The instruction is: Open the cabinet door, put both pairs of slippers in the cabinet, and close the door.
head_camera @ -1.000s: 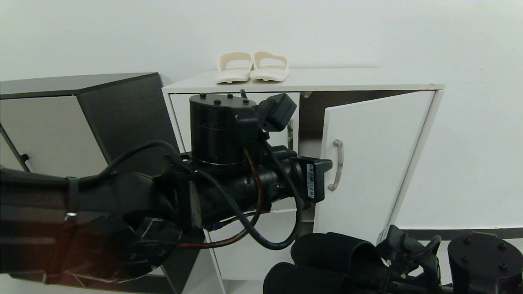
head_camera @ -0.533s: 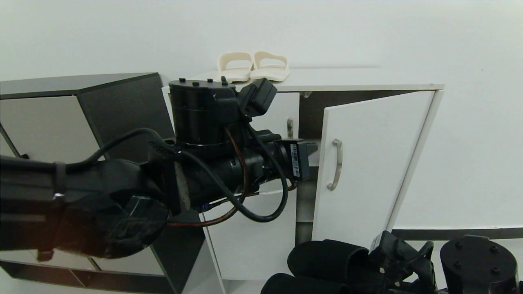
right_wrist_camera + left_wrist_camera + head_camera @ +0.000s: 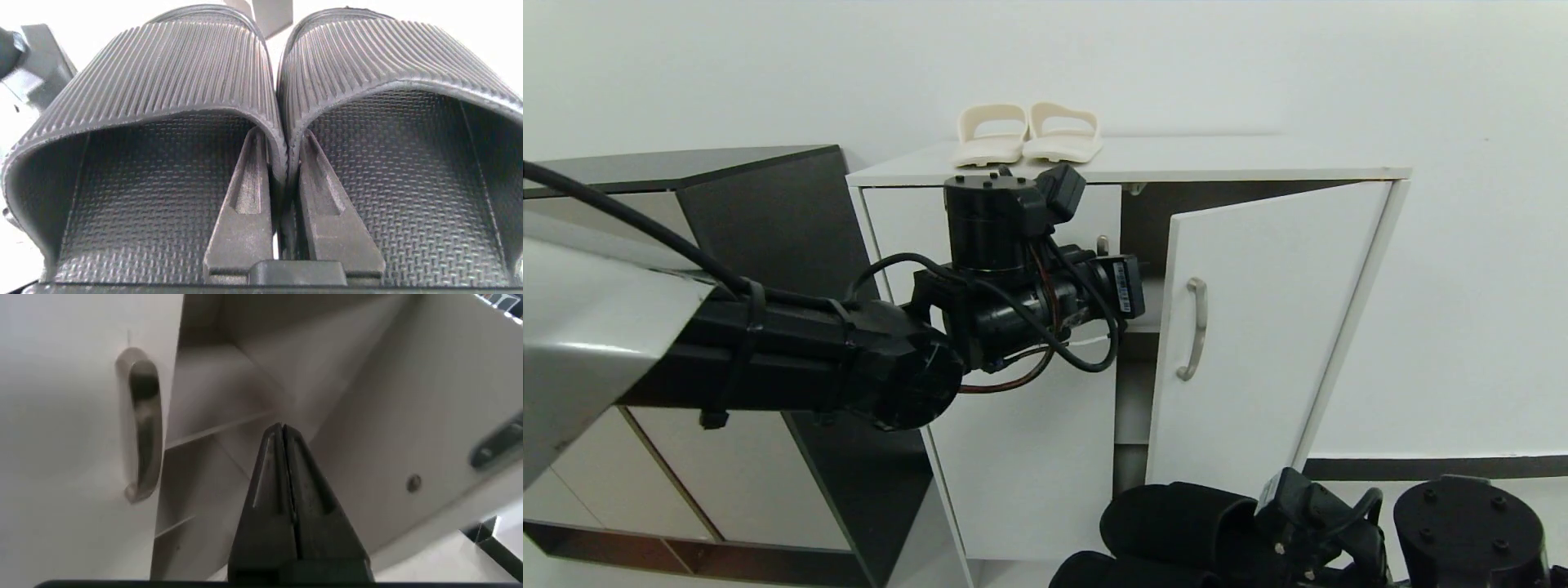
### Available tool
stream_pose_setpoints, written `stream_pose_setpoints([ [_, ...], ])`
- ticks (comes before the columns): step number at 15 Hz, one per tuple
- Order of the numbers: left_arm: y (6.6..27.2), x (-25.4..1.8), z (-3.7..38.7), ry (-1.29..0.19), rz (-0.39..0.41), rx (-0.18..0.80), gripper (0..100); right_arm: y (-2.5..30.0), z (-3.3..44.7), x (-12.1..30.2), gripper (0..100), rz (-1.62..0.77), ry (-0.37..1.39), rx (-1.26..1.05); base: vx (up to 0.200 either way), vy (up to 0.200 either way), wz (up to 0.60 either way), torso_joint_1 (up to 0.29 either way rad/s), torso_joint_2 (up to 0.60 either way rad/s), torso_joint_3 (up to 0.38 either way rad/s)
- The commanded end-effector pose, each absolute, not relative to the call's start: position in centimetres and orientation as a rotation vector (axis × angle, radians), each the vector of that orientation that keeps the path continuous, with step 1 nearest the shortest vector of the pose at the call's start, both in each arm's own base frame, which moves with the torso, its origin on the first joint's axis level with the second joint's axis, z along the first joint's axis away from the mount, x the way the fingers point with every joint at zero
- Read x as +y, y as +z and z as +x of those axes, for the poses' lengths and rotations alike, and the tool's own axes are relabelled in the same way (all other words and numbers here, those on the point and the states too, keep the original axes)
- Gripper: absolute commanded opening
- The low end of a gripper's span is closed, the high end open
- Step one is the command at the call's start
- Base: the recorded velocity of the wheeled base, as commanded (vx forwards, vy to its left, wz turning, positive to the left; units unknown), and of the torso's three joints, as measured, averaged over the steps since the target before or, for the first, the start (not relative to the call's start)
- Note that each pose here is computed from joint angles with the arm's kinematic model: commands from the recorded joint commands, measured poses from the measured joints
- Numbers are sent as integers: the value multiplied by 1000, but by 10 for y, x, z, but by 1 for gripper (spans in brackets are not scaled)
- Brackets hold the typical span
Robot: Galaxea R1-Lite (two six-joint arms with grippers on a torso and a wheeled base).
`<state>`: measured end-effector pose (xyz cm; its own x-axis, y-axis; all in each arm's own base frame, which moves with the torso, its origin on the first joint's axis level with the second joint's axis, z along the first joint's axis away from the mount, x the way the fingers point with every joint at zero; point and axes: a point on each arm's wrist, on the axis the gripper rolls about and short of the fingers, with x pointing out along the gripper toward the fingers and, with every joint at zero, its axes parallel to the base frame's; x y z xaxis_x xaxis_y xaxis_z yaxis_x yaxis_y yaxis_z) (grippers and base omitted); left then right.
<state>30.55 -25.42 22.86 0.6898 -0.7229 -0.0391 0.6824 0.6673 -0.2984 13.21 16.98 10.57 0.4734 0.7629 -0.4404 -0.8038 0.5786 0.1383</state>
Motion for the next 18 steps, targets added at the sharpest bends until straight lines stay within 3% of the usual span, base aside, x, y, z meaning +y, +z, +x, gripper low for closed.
stream_pose_setpoints([
  [1, 220, -262, 315, -794, -268, 172, 0, 103, 133, 171, 0, -100, 959, 501, 0, 0, 0, 0, 0, 0],
  [3, 222, -263, 314, -799, -270, 163, 0, 101, 131, 169, 0, -107, 961, 510, 0, 0, 0, 0, 0, 0],
  [6, 220, -269, 301, -809, -272, 168, 0, 97, 123, 169, 0, -133, 986, 526, -200, 0, 0, 2, -1, -2],
  [10, 218, -301, 232, -986, -280, 143, 0, 94, 107, 166, 0, -182, 1052, 522, -200, 0, 0, -1, 2, 1],
  [13, 217, -309, 222, -1020, -246, 126, 0, 94, 107, 166, 0, -186, 1053, 514, -133, 0, 0, 3, 0, 2],
  [15, 226, -292, 232, -943, -266, 79, 0, 99, 121, 169, 0, -163, 972, 491, 0, 0, 0, 0, 0, 0],
  [17, 242, -271, 231, -819, -285, 36, 0, 96, 136, 165, 0, -153, 773, 489, 0, 0, 0, 0, 0, 0],
  [18, 256, -235, 220, -648, -269, 9, 0, 97, 146, 162, 0, -77, 572, 487, 0, 0, 0, 0, 0, 0],
])
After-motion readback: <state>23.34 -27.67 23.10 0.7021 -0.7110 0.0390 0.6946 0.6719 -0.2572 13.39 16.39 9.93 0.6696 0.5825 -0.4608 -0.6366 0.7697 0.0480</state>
